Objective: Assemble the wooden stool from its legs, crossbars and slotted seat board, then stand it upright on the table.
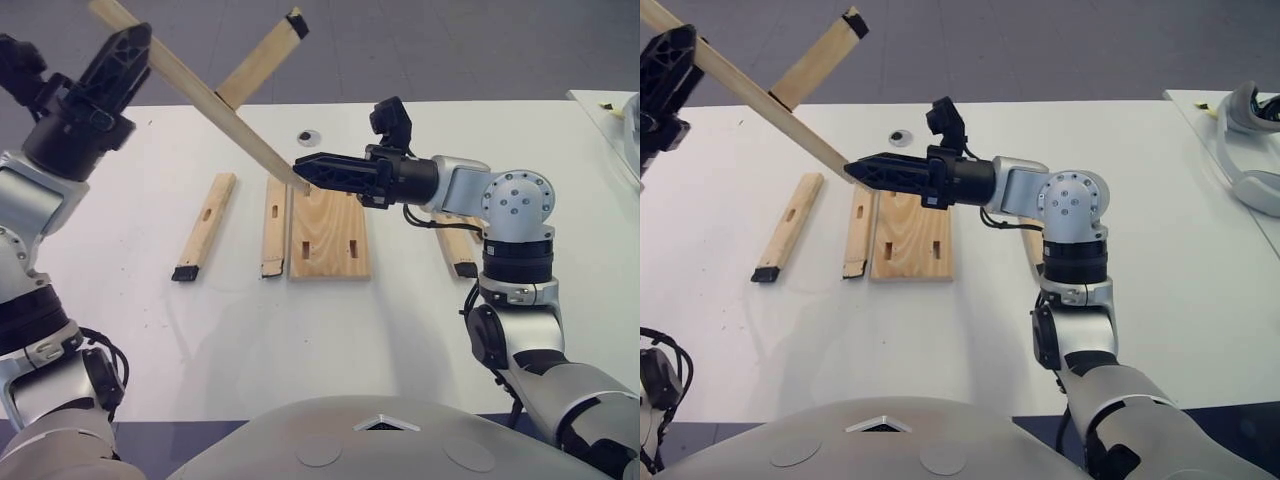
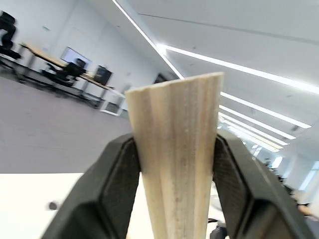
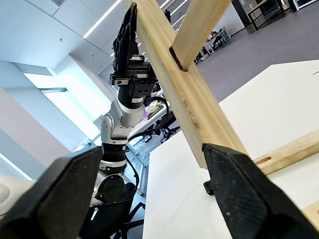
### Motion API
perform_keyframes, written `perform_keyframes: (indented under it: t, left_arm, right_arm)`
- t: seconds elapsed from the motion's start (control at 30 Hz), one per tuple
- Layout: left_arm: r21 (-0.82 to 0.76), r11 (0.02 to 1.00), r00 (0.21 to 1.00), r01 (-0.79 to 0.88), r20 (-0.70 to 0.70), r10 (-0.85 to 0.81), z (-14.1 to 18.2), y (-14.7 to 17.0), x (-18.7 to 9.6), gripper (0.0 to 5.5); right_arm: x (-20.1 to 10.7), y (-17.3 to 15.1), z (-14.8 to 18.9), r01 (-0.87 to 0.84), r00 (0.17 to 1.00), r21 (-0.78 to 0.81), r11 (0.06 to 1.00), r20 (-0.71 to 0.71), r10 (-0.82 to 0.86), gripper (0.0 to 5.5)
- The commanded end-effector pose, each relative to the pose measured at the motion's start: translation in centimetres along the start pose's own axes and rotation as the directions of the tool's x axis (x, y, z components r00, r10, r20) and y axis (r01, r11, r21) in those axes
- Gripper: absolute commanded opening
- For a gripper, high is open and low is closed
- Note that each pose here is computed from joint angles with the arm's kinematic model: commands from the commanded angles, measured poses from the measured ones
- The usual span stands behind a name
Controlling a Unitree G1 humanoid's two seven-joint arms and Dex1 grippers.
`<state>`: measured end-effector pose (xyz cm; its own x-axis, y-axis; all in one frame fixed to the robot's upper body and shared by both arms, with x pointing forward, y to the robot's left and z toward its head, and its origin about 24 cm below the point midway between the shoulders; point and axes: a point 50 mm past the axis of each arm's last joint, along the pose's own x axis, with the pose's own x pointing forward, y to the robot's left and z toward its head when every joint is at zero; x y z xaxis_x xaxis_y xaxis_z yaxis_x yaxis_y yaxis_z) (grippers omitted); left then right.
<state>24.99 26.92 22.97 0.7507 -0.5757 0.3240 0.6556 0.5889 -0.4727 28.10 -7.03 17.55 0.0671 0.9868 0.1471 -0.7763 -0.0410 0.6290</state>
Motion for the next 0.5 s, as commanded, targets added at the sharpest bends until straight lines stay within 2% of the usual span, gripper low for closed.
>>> perform_keyframes:
  t: [0.03, 0.13, 0.2, 0.27, 0.5]
  left_arm:
    - [0.299, 0.954, 0.966, 0.025, -0.252, 0.054, -1.1, -0.4, -2.2, 2.05]
    - [0.425, 0.901, 0.968, 0.091, -0.248, 0.02, -1.6, -0.4, -2.7, 2.05]
    - [0.476, 0.843, 0.951, 0.251, -0.285, -0.121, -1.8, -0.8, -3.1, 2.05]
    - [0.452, 0.814, 0.917, 0.365, -0.326, -0.23, -2.4, -1.1, -3.5, 2.05]
    - [0.425, 0.741, 0.853, 0.52, -0.297, -0.428, -4.6, -1.4, -1.9, 2.05]
  right_arm:
    - [-0.8, -0.4, 0.6, 0.054, 0.998, -0.062, 0.997, 0.022, -0.053, 3.69]
    - [-1.4, -0.9, 1.8, 0.094, 0.994, -0.103, 0.99, 0.066, -0.087, 3.69]
    - [-1.8, -1.2, 2.9, 0.118, 0.99, -0.138, 0.983, 0.094, -0.105, 3.69]
    - [-2.3, -1.5, 4.1, 0.149, 0.984, -0.171, 0.974, 0.121, -0.129, 3.69]
    - [-4.1, -2.3, 8.7, 0.248, 0.958, -0.28, 0.927, 0.215, -0.191, 3.69]
